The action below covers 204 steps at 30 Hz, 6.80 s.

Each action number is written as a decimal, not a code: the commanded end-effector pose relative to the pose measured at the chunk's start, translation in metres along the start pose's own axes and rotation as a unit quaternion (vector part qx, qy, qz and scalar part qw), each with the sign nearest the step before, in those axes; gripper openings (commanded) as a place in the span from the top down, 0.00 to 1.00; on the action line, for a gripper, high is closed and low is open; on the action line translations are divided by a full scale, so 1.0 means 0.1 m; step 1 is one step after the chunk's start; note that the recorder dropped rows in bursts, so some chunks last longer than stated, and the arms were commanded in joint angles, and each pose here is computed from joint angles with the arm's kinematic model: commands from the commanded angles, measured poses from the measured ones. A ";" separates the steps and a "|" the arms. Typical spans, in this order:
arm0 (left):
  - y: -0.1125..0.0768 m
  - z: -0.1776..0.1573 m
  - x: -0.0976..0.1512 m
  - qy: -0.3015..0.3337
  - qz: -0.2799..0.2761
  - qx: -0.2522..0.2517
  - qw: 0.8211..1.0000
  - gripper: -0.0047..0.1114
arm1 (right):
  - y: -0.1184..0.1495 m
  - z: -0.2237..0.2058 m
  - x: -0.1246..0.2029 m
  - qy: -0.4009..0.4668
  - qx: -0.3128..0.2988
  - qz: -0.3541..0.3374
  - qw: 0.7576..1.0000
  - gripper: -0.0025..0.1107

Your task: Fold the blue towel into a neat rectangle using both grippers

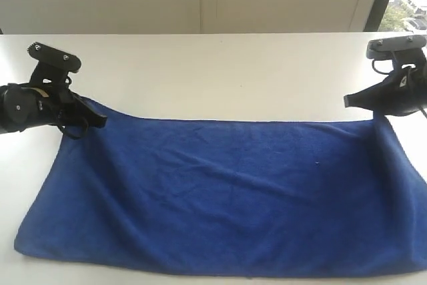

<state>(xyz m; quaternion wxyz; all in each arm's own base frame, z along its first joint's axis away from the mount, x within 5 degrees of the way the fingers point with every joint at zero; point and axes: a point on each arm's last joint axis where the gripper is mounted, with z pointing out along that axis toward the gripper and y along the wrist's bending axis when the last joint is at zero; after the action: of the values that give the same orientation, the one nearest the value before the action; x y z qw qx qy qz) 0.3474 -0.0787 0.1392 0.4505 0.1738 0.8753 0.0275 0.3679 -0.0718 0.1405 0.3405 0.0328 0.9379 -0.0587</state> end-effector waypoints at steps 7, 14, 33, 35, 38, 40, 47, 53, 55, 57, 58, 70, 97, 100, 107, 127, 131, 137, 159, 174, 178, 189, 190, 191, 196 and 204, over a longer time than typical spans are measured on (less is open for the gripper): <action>0.21 0.16 0.05 0.019 -0.025 -0.028 0.999 0.96 | -0.36 0.01 -0.05 -0.024 0.030 0.052 0.998 0.98; 0.28 0.18 0.11 0.030 -0.035 -0.035 0.998 0.96 | -0.39 0.08 -0.01 -0.023 0.031 0.059 0.998 0.98; 0.37 0.37 -0.07 0.026 -0.060 -0.031 0.997 0.96 | -0.43 0.29 -0.18 -0.043 0.033 0.058 0.997 0.98; 0.42 0.38 -0.10 0.024 -0.066 -0.035 0.997 0.96 | -0.44 0.28 -0.22 -0.045 0.034 0.059 0.997 0.98; 0.49 0.41 -0.08 0.030 -0.072 -0.039 0.996 0.96 | -0.45 0.29 -0.24 -0.051 0.034 0.059 0.996 0.98; 0.49 0.44 -0.03 0.037 -0.073 -0.039 0.996 0.96 | -0.44 0.33 -0.21 -0.047 0.033 0.059 0.997 0.98; 0.49 0.47 0.00 0.038 -0.073 -0.041 0.996 0.96 | -0.43 0.43 -0.15 -0.046 0.030 0.059 0.997 0.98; 0.52 0.47 -0.04 0.016 -0.071 -0.055 0.996 0.96 | -0.43 0.45 -0.15 -0.053 0.028 0.059 0.996 0.94; 0.52 0.47 -0.04 0.017 -0.062 -0.054 0.996 0.94 | -0.43 0.45 -0.15 -0.055 0.028 0.059 0.996 0.88; 0.52 0.47 -0.04 0.018 -0.056 -0.054 0.997 0.87 | -0.43 0.45 -0.15 -0.055 0.028 0.059 0.996 0.79; 0.52 0.47 -0.04 0.018 -0.053 -0.054 0.997 0.81 | -0.43 0.45 -0.16 -0.057 0.028 0.056 0.996 0.74; 0.52 0.46 -0.06 0.013 -0.050 -0.056 0.997 0.29 | -0.43 0.40 -0.17 -0.045 0.031 0.057 0.997 0.48; 0.31 -0.32 -0.23 0.204 -0.083 0.117 0.968 0.96 | -0.37 -0.49 -0.12 0.119 0.025 0.148 0.982 0.98; 0.30 -0.33 -0.21 0.217 -0.098 0.120 0.964 0.96 | -0.34 -0.47 -0.07 0.126 0.016 0.148 0.981 0.97; 0.36 -0.35 -0.18 0.235 -0.159 0.108 0.953 0.96 | -0.25 -0.41 -0.05 0.140 -0.034 0.164 0.976 0.61; 0.79 -1.30 -0.36 0.231 -0.194 0.101 0.948 0.96 | -0.27 -0.06 0.06 0.187 -0.034 0.112 0.975 0.44; 0.72 -1.61 -0.32 0.204 -0.189 0.094 0.956 0.96 | -0.27 -0.06 0.05 0.183 -0.032 0.109 0.976 0.44; 0.55 -2.01 -0.07 0.181 -0.186 0.087 0.962 0.96 | -0.29 -0.05 0.03 0.171 -0.027 0.102 0.980 0.44; 0.18 -2.84 0.42 0.084 -0.172 0.073 0.979 0.96 | -0.12 0.18 0.29 0.252 -0.053 0.065 0.964 0.39; 0.18 -2.84 0.42 0.084 -0.172 0.073 0.979 0.96 | -0.14 0.16 0.32 0.275 -0.033 0.051 0.960 0.98; 0.18 -2.84 0.42 0.084 -0.172 0.073 0.979 0.96 | -0.26 0.15 0.30 0.274 0.003 0.058 0.960 0.98; 0.18 -2.84 0.42 0.084 -0.172 0.073 0.979 0.96 | -0.76 -0.01 0.28 0.257 0.055 0.089 0.961 0.98; 0.18 -2.84 0.42 0.084 -0.172 0.073 0.979 0.96 | -0.79 -0.02 0.27 0.255 0.057 0.093 0.961 0.98; 0.18 -2.84 0.42 0.084 -0.172 0.073 0.979 0.96 | -0.81 -0.03 0.26 0.255 0.058 0.095 0.961 0.98; 0.18 -2.84 0.42 0.084 -0.172 0.073 0.979 0.96 | -0.83 -0.03 0.25 0.244 0.060 0.096 0.963 0.98; 0.18 -2.84 0.42 0.084 -0.172 0.073 0.979 0.96 | -0.83 -0.15 0.02 0.204 0.054 0.118 0.970 0.98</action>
<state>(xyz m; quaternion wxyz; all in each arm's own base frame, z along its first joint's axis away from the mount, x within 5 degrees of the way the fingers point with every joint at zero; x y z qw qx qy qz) 0.1053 -0.0162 0.2794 0.3613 0.0568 0.9261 -0.0930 0.3448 -0.1524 0.1412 0.1189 0.1588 0.9777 -0.0690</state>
